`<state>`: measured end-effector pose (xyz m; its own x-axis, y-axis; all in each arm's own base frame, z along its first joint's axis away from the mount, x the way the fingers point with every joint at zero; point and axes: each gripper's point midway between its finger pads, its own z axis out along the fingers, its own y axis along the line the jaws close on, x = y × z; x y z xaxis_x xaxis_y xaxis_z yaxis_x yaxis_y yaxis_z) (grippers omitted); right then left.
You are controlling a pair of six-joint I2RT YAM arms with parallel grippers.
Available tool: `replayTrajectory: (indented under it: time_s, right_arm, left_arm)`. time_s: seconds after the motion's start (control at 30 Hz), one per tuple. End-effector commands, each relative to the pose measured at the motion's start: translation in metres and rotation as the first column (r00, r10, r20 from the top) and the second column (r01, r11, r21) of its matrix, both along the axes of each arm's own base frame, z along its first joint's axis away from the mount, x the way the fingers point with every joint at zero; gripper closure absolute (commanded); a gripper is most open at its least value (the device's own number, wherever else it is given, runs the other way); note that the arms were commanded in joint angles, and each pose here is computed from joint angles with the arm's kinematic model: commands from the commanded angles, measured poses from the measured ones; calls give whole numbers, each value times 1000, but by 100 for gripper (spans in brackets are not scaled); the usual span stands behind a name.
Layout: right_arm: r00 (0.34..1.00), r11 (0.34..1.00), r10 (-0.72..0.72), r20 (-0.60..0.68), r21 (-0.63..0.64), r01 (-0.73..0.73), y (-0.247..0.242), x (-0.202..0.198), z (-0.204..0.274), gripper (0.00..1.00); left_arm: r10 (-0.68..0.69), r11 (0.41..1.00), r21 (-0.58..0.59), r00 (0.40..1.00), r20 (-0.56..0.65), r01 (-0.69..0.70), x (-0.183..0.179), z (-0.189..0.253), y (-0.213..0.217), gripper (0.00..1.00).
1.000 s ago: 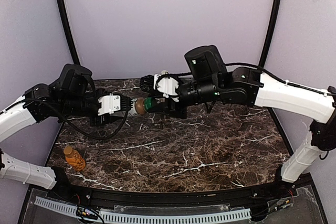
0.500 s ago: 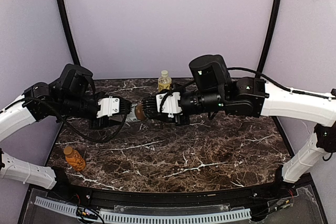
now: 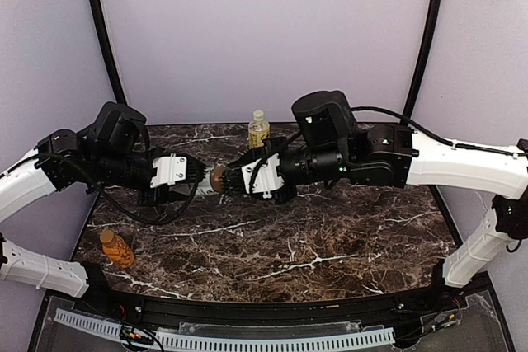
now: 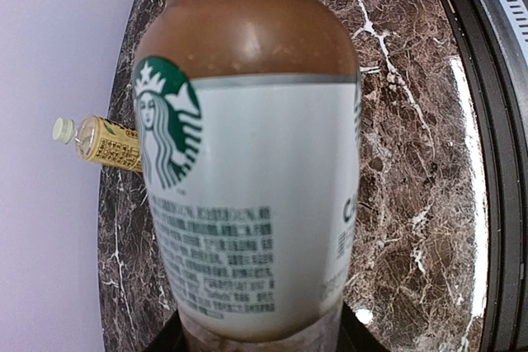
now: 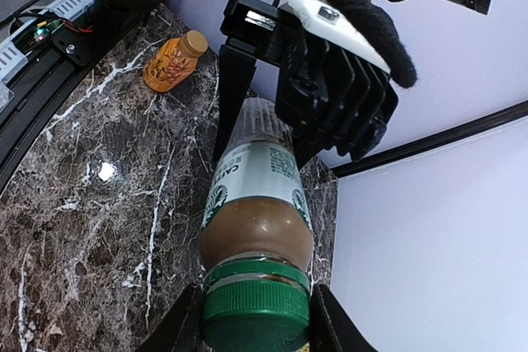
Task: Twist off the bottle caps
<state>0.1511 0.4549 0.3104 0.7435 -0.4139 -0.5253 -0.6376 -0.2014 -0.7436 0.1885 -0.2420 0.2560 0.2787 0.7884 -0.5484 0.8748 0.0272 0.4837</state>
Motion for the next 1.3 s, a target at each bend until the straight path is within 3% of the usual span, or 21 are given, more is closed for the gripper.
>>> replayTrajectory:
  time_s: [0.0,0.07,0.3,0.5,0.63,0.7,0.77,0.9,1.03,1.17,1.27]
  right_arm:
    - [997,1000,19,80,20,-21,18,1,3,100]
    - [996,999,20,81,25,-22,19,0,4,98]
    - [996,999,1,90,54,-6,17,1,10,57]
    - [998,997,-6,63,82,1,11,-3,16,33]
    - [999,994,-15,33,107,11,8,-6,22,23]
    - [1000,991,-15,-8,132,16,6,-10,28,16]
    - [996,984,-13,-93,177,29,3,-16,41,2]
    - [948,949,-26,-317,291,123,-2,-21,82,1]
    - [804,872,-84,-589,347,345,-9,0,119,2]
    - [484,777,-68,-873,258,575,-28,36,125,2]
    - [239,721,-61,-969,122,682,-44,59,103,1]
  left_arm:
    - [-111,987,-116,994,-20,108,-19,21,-20,81]
    - [-110,987,-118,994,-18,107,-19,21,-19,82]
    - [-106,989,-103,994,-14,104,-20,18,-16,82]
    - [-99,991,-90,995,-5,98,-19,16,-13,82]
    - [-92,992,-83,996,5,92,-16,15,-13,82]
    - [-80,994,-79,997,19,81,-13,16,-12,82]
    - [-58,995,-82,997,47,62,-7,18,-11,82]
    - [-4,996,-85,993,120,14,8,23,-10,82]
    - [31,996,-90,987,160,-16,18,24,-10,82]
    - [56,994,-106,983,176,-38,23,29,-10,82]
    - [62,993,-113,981,185,-42,24,32,-10,82]
